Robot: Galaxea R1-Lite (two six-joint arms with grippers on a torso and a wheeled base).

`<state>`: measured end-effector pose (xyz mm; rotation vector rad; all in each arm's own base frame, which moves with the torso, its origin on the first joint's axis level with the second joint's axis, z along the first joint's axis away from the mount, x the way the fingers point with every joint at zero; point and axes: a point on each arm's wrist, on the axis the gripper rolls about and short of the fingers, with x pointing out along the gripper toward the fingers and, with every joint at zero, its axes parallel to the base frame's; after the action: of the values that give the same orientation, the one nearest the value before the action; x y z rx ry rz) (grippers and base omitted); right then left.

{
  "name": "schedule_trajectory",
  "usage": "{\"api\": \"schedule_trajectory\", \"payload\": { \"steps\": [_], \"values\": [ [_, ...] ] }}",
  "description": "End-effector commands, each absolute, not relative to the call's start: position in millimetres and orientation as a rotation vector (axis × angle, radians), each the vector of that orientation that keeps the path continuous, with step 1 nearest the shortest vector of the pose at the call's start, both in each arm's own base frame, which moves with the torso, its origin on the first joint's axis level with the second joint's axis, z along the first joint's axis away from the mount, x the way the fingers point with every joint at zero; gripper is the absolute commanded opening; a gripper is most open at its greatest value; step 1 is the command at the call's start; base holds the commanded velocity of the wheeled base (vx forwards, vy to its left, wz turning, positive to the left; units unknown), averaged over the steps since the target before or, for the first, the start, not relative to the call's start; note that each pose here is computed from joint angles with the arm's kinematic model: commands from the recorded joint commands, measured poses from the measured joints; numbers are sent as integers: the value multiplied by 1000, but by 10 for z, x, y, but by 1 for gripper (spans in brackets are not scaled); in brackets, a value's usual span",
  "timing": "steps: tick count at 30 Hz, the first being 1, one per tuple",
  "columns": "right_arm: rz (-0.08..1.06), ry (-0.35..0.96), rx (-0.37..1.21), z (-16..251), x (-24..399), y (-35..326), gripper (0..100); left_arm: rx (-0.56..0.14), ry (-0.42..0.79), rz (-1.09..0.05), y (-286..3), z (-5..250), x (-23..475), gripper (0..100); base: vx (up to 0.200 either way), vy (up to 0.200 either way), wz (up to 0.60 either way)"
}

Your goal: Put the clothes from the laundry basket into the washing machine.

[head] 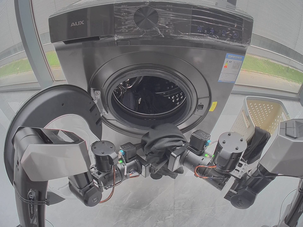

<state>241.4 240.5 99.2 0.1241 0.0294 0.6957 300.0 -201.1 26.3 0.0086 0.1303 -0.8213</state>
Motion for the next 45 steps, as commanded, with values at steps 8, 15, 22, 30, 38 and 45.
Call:
{"api": "schedule_trajectory", "payload": {
  "steps": [8, 15, 22, 30, 38, 45],
  "values": [
    [697, 47, 129, 967, 2371, 2390, 0, 8, 122, -790, -2075, 175, 3101, 0, 0, 0, 0],
    [696, 58, 124, 945, 2346, 2379, 0, -7, 81, -764, -2011, 384, 3062, 0, 0, 0, 0],
    [678, 112, 93, 817, 2287, 2268, 0, -49, 29, -682, -1933, 639, 3032, 0, 0, 0, 0],
    [696, 157, 70, 748, 2181, 2219, 100, -73, -44, -666, -1841, 994, 2857, 0, 0, 0, 0],
    [705, 262, 17, 606, 1913, 1942, 100, -108, -78, -666, -1666, 1270, 2566, 0, 0, 0, 0],
    [682, 187, 108, 843, 1933, 1790, 100, -127, -43, -666, -1505, 1300, 2336, 0, 0, 0, 0]
  ]
}}
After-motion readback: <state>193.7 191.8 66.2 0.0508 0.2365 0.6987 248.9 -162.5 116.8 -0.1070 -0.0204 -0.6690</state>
